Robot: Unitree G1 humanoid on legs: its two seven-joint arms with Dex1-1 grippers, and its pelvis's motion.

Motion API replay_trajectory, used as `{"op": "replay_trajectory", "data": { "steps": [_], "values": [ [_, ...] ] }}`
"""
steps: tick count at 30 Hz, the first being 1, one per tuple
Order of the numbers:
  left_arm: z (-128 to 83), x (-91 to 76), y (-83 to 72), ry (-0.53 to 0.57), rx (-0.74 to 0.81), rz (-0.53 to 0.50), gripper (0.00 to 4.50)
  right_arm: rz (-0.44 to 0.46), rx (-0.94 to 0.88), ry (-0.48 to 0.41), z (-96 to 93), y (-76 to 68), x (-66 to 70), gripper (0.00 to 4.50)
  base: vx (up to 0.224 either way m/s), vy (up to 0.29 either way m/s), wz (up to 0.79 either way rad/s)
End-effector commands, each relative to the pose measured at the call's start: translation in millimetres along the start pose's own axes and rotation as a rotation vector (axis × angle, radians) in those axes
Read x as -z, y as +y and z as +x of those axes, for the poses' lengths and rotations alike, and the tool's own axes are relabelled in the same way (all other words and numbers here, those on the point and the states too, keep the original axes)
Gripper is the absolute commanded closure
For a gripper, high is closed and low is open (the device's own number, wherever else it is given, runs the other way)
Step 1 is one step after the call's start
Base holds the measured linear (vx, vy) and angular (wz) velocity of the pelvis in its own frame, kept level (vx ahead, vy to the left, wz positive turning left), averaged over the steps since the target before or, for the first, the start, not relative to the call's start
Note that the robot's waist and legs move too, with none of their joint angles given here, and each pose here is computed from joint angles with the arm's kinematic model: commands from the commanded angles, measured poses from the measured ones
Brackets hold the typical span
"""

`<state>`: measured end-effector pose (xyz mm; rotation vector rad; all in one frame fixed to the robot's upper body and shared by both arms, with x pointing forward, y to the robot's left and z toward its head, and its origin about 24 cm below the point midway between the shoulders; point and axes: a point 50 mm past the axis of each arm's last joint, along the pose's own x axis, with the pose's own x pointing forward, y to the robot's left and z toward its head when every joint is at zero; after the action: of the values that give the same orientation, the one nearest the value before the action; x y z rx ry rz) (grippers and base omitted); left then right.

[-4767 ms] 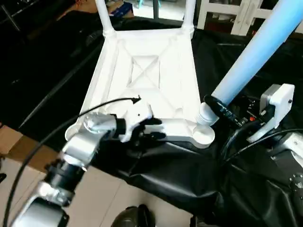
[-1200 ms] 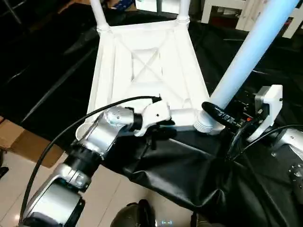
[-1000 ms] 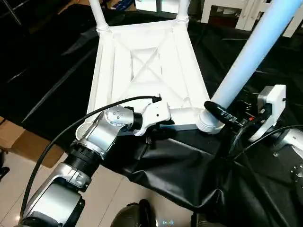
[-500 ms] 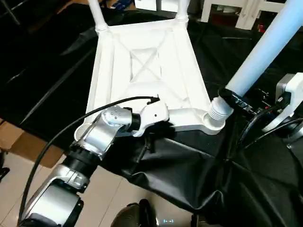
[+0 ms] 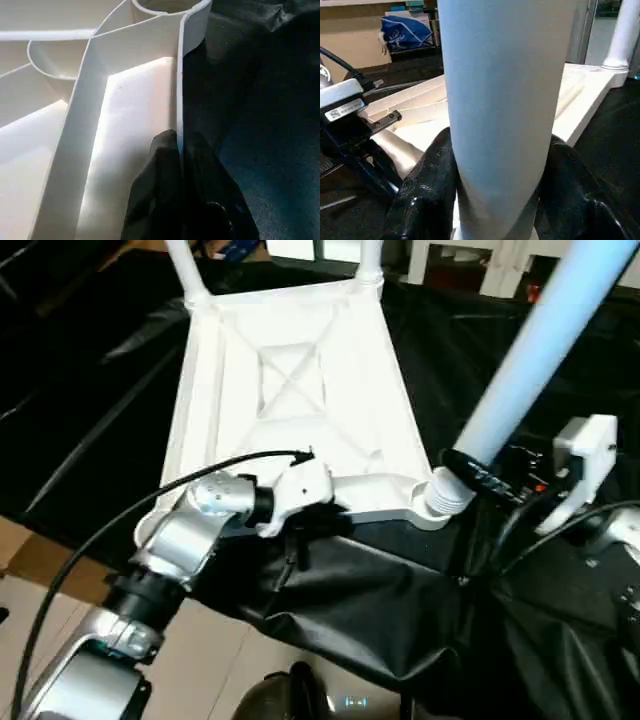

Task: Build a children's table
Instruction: Insert table leg to table base

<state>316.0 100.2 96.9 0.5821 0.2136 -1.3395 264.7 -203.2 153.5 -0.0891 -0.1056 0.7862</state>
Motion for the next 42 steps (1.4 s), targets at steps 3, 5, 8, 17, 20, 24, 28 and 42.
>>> {"op": "replay_trajectory", "data": {
  "steps": [3,5,8,17,20,24,28,42],
  "values": [
    [6.4,25.6,-17.1,0.091,0.077,-0.078,4.46,0.017,-0.061,0.038,5.1,6.8,5.3,2.64,0.0,0.0,0.0],
    [6.5,25.5,-16.8,0.092,0.074,-0.076,4.46,0.012,-0.084,0.05,6.0,9.4,6.5,2.64,0.0,0.0,0.0],
    [7.1,24.5,-17.3,0.092,0.077,-0.072,4.46,0.007,-0.127,0.084,7.9,13.4,11.8,2.64,0.0,0.0,0.0],
    [8.4,23.6,-15.0,0.092,0.071,-0.065,4.46,-0.07,-0.181,0.142,11.7,16.0,15.7,2.64,0.0,0.0,0.0],
    [9.2,22.5,-14.3,0.089,0.07,-0.063,4.46,-0.082,-0.177,0.147,10.9,15.3,17.7,2.64,0.0,0.0,0.0],
    [9.6,22.5,-14.5,0.088,0.076,-0.06,4.46,-0.103,-0.132,0.14,9.8,10.5,19.5,2.64,0.0,0.0,0.0],
    [8.5,21.8,-17.8,0.073,0.103,-0.064,4.46,-0.107,-0.116,0.147,6.1,5.3,21.1,2.64,0.0,0.0,0.0],
    [4.7,23.4,-19.9,0.073,0.12,-0.065,4.46,-0.066,-0.161,0.141,3.7,10.0,24.7,2.64,0.0,0.0,0.0]
  ]
}}
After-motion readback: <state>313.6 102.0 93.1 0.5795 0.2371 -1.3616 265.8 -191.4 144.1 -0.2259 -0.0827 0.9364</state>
